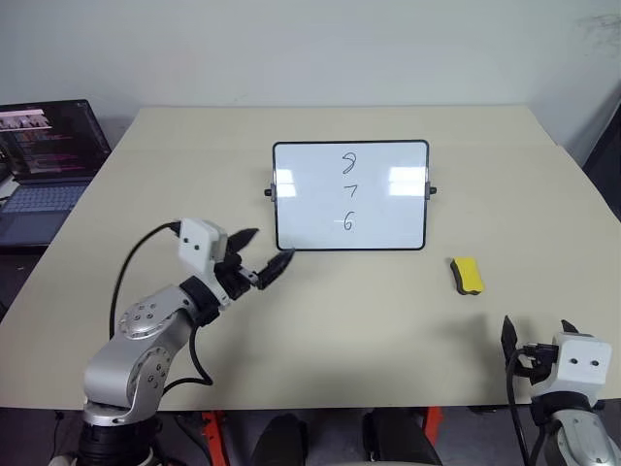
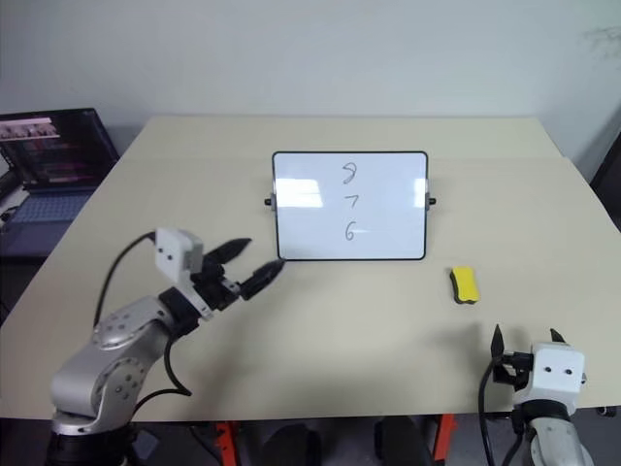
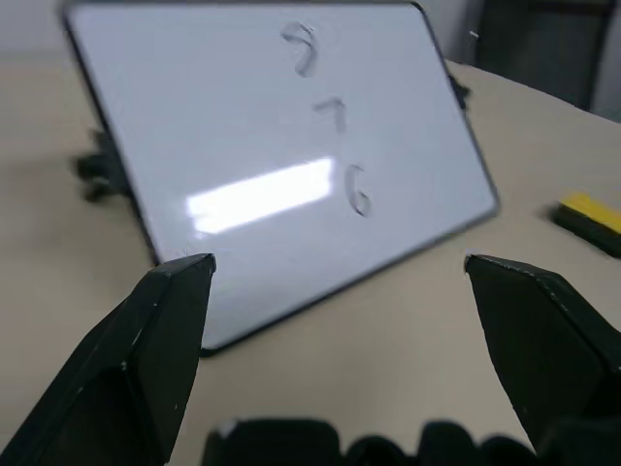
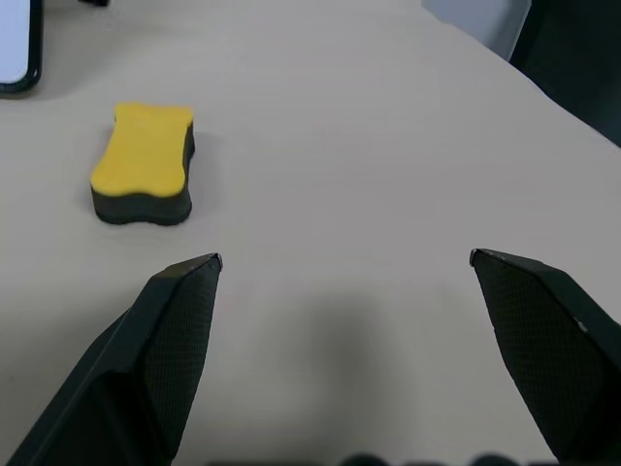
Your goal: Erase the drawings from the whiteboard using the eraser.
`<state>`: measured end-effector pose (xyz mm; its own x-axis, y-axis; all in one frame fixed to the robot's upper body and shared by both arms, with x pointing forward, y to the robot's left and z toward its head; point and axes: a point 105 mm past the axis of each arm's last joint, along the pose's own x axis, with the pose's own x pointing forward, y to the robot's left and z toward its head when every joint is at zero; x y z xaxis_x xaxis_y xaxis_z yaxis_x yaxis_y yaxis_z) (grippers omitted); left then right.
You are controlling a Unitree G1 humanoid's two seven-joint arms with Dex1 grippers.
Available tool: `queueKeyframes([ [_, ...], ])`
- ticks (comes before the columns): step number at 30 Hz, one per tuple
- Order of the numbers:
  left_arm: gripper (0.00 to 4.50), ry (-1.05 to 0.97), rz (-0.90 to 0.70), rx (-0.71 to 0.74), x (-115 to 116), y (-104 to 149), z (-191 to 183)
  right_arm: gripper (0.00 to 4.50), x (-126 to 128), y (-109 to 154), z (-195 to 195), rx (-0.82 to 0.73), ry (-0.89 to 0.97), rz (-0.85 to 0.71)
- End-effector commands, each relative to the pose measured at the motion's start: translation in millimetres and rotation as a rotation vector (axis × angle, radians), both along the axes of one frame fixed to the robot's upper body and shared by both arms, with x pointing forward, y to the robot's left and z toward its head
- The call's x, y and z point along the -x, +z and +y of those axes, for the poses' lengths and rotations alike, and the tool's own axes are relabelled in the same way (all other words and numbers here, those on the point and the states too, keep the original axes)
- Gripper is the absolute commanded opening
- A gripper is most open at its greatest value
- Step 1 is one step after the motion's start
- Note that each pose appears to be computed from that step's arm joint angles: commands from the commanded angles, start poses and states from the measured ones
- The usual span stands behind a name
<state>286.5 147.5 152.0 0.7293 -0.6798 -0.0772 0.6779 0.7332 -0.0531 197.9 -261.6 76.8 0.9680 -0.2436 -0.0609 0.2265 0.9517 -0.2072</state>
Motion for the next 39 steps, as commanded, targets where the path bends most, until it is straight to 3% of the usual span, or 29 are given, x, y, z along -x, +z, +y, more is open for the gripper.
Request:
queueKeyframes([
  [1, 4.50, -0.138, 0.006, 0.006, 10.7, 12.7, -8.3, 4.48, 0.3, 8.7, -2.2, 0.029, -0.001, -0.034],
  [7, 4.50, -0.303, 0.075, -0.031, 24.6, 12.3, -6.4, 4.48, -0.3, 8.6, -4.5, 0.032, 0.002, -0.031],
  [16, 4.50, -0.420, 0.117, -0.114, 23.0, 16.3, 5.9, 4.48, -4.2, 5.6, -1.4, 0.012, 0.034, -0.023],
  [30, 4.50, -0.465, 0.092, -0.136, 11.7, 19.3, 7.7, 4.48, -22.1, -26.9, 56.6, -0.128, 0.219, 0.042],
  [39, 4.50, -0.458, 0.072, -0.135, 6.9, 19.7, 8.6, 4.48, -24.3, -41.1, 65.6, -0.164, 0.236, 0.087],
])
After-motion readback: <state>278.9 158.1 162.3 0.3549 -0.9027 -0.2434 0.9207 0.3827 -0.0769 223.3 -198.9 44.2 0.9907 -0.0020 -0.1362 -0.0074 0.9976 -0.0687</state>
